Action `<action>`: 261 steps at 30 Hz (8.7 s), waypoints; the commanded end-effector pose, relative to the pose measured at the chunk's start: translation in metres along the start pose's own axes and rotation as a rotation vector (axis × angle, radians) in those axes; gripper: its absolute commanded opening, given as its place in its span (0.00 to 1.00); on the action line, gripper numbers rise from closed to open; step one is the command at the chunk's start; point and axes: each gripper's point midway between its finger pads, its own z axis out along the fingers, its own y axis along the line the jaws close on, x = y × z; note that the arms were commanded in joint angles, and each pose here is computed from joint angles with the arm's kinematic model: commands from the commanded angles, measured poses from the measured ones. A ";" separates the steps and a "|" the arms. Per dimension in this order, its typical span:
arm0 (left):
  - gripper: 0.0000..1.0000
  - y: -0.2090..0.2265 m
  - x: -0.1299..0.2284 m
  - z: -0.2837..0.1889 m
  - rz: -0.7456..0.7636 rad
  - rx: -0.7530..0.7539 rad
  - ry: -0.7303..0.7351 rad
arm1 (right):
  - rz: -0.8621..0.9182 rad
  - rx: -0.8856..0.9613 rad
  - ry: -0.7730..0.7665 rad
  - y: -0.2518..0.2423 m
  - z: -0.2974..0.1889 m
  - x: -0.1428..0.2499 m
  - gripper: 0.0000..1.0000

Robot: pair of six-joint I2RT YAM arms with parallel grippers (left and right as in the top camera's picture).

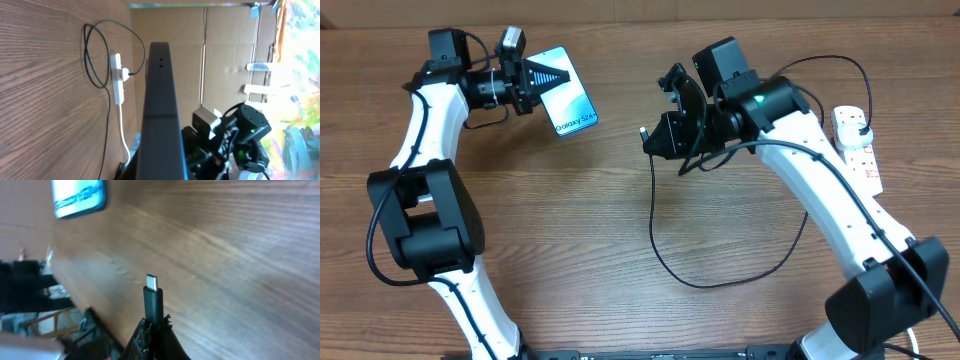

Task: Plug charger to phone and switch on socket
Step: 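Raise the connector with the right gripper to the phone's bottom port, then push the connector up into the phone port with the right gripper, then open the right gripper off the connector and lower the phone with the left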

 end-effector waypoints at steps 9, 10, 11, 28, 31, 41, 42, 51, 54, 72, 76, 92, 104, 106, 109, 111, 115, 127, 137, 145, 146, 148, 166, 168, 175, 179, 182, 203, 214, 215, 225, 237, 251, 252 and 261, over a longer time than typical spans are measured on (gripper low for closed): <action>0.04 -0.017 0.024 0.046 0.023 0.062 0.133 | 0.020 -0.074 0.041 0.033 0.012 0.012 0.04; 0.04 -0.018 0.024 0.048 0.023 0.062 0.136 | 0.021 -0.080 0.038 0.035 0.012 0.011 0.04; 0.04 -0.018 0.024 0.049 0.017 0.062 0.139 | 0.018 -0.090 0.036 0.037 0.012 0.010 0.04; 0.04 -0.018 0.027 0.060 0.025 0.051 0.157 | 0.060 -0.051 0.014 0.039 0.034 0.005 0.04; 0.04 -0.018 0.028 0.061 0.026 0.051 0.161 | 0.076 -0.040 0.002 0.038 0.035 0.002 0.04; 0.04 -0.018 0.028 0.062 0.026 0.049 0.160 | 0.080 -0.014 -0.004 0.032 0.038 0.000 0.04; 0.04 -0.018 0.028 0.062 0.026 0.049 0.160 | 0.086 -0.007 -0.006 0.031 0.039 0.000 0.04; 0.04 -0.018 0.028 0.062 0.026 0.049 0.160 | 0.097 -0.001 -0.010 0.029 0.041 -0.002 0.04; 0.04 -0.018 0.028 0.062 0.026 0.049 0.160 | 0.096 -0.002 -0.012 0.029 0.041 -0.002 0.04; 0.04 -0.018 0.034 0.072 0.026 0.050 0.186 | 0.097 -0.006 -0.020 0.030 0.041 -0.004 0.04; 0.04 -0.019 0.036 0.075 0.026 0.051 0.193 | 0.096 -0.007 -0.021 0.030 0.041 -0.005 0.04; 0.04 -0.021 0.038 0.077 0.026 0.066 0.206 | 0.138 -0.004 -0.048 0.028 0.039 -0.011 0.04; 0.04 -0.021 0.038 0.077 0.026 0.066 0.206 | 0.187 0.009 -0.075 0.012 0.029 -0.021 0.04; 0.04 -0.021 0.038 0.077 0.026 0.066 0.205 | 0.191 0.011 -0.079 0.009 0.028 -0.022 0.04; 0.04 -0.021 0.038 0.077 0.025 0.066 0.205 | 0.191 0.014 -0.085 0.006 0.026 -0.024 0.04; 0.04 -0.021 0.038 0.076 0.025 0.066 0.205 | 0.179 0.016 -0.086 0.005 0.025 -0.024 0.04; 0.04 -0.021 0.038 0.077 0.025 0.066 0.205 | 0.179 0.016 -0.086 0.004 0.026 -0.024 0.04; 0.04 -0.021 0.036 0.075 -0.055 0.057 0.203 | 0.135 -0.047 -0.041 0.012 0.033 -0.019 0.04; 0.04 -0.024 0.032 0.075 -0.027 0.060 0.202 | 0.084 -0.120 -0.045 0.025 0.032 -0.023 0.04; 0.04 -0.025 0.030 0.075 -0.003 0.062 0.200 | 0.110 -0.107 -0.044 0.016 0.027 -0.024 0.04; 0.04 -0.025 0.030 0.075 -0.003 0.062 0.200 | 0.114 -0.108 -0.047 0.014 0.026 -0.025 0.04; 0.04 -0.025 0.030 0.075 -0.003 0.062 0.200 | 0.115 -0.123 -0.056 0.012 0.022 -0.028 0.04; 0.04 -0.025 0.030 0.075 -0.099 0.052 0.203 | 0.117 -0.127 -0.051 0.002 0.029 -0.032 0.04; 0.04 -0.025 0.030 0.075 -0.135 0.049 0.204 | 0.117 -0.124 -0.052 0.002 0.029 -0.032 0.04; 0.04 -0.025 0.030 0.075 -0.137 0.048 0.204 | 0.108 -0.128 -0.069 0.003 0.029 -0.037 0.04; 0.04 -0.025 0.031 0.076 -0.120 0.050 0.205 | 0.107 -0.130 -0.074 0.003 0.029 -0.038 0.04; 0.04 -0.025 0.031 0.076 -0.090 0.053 0.204 | 0.109 -0.131 -0.076 0.004 0.029 -0.039 0.04; 0.04 -0.026 0.035 0.083 -0.016 0.061 0.220 | 0.123 -0.150 -0.130 0.007 0.026 -0.054 0.04; 0.04 -0.027 0.046 0.099 0.006 0.066 0.260 | 0.120 -0.141 -0.156 0.005 0.028 -0.061 0.04; 0.04 -0.027 0.047 0.100 0.006 0.066 0.262 | 0.120 -0.141 -0.156 0.005 0.028 -0.061 0.04; 0.04 -0.022 0.039 0.095 0.009 0.039 0.228 | 0.149 -0.120 -0.112 -0.001 0.030 -0.049 0.20; 0.04 0.001 0.028 0.094 0.154 -0.072 0.152 | 0.265 -0.026 -0.033 -0.063 0.000 -0.024 0.31; 0.04 0.073 0.080 0.091 0.125 -0.423 0.255 | 0.399 0.147 -0.029 -0.134 -0.038 -0.006 0.57; 0.04 0.076 0.084 0.093 0.128 -0.447 0.270 | 0.401 0.163 -0.027 -0.137 -0.038 -0.005 0.58; 0.04 0.094 0.097 0.102 0.194 -0.555 0.332 | 0.417 0.223 -0.008 -0.146 -0.040 0.003 0.63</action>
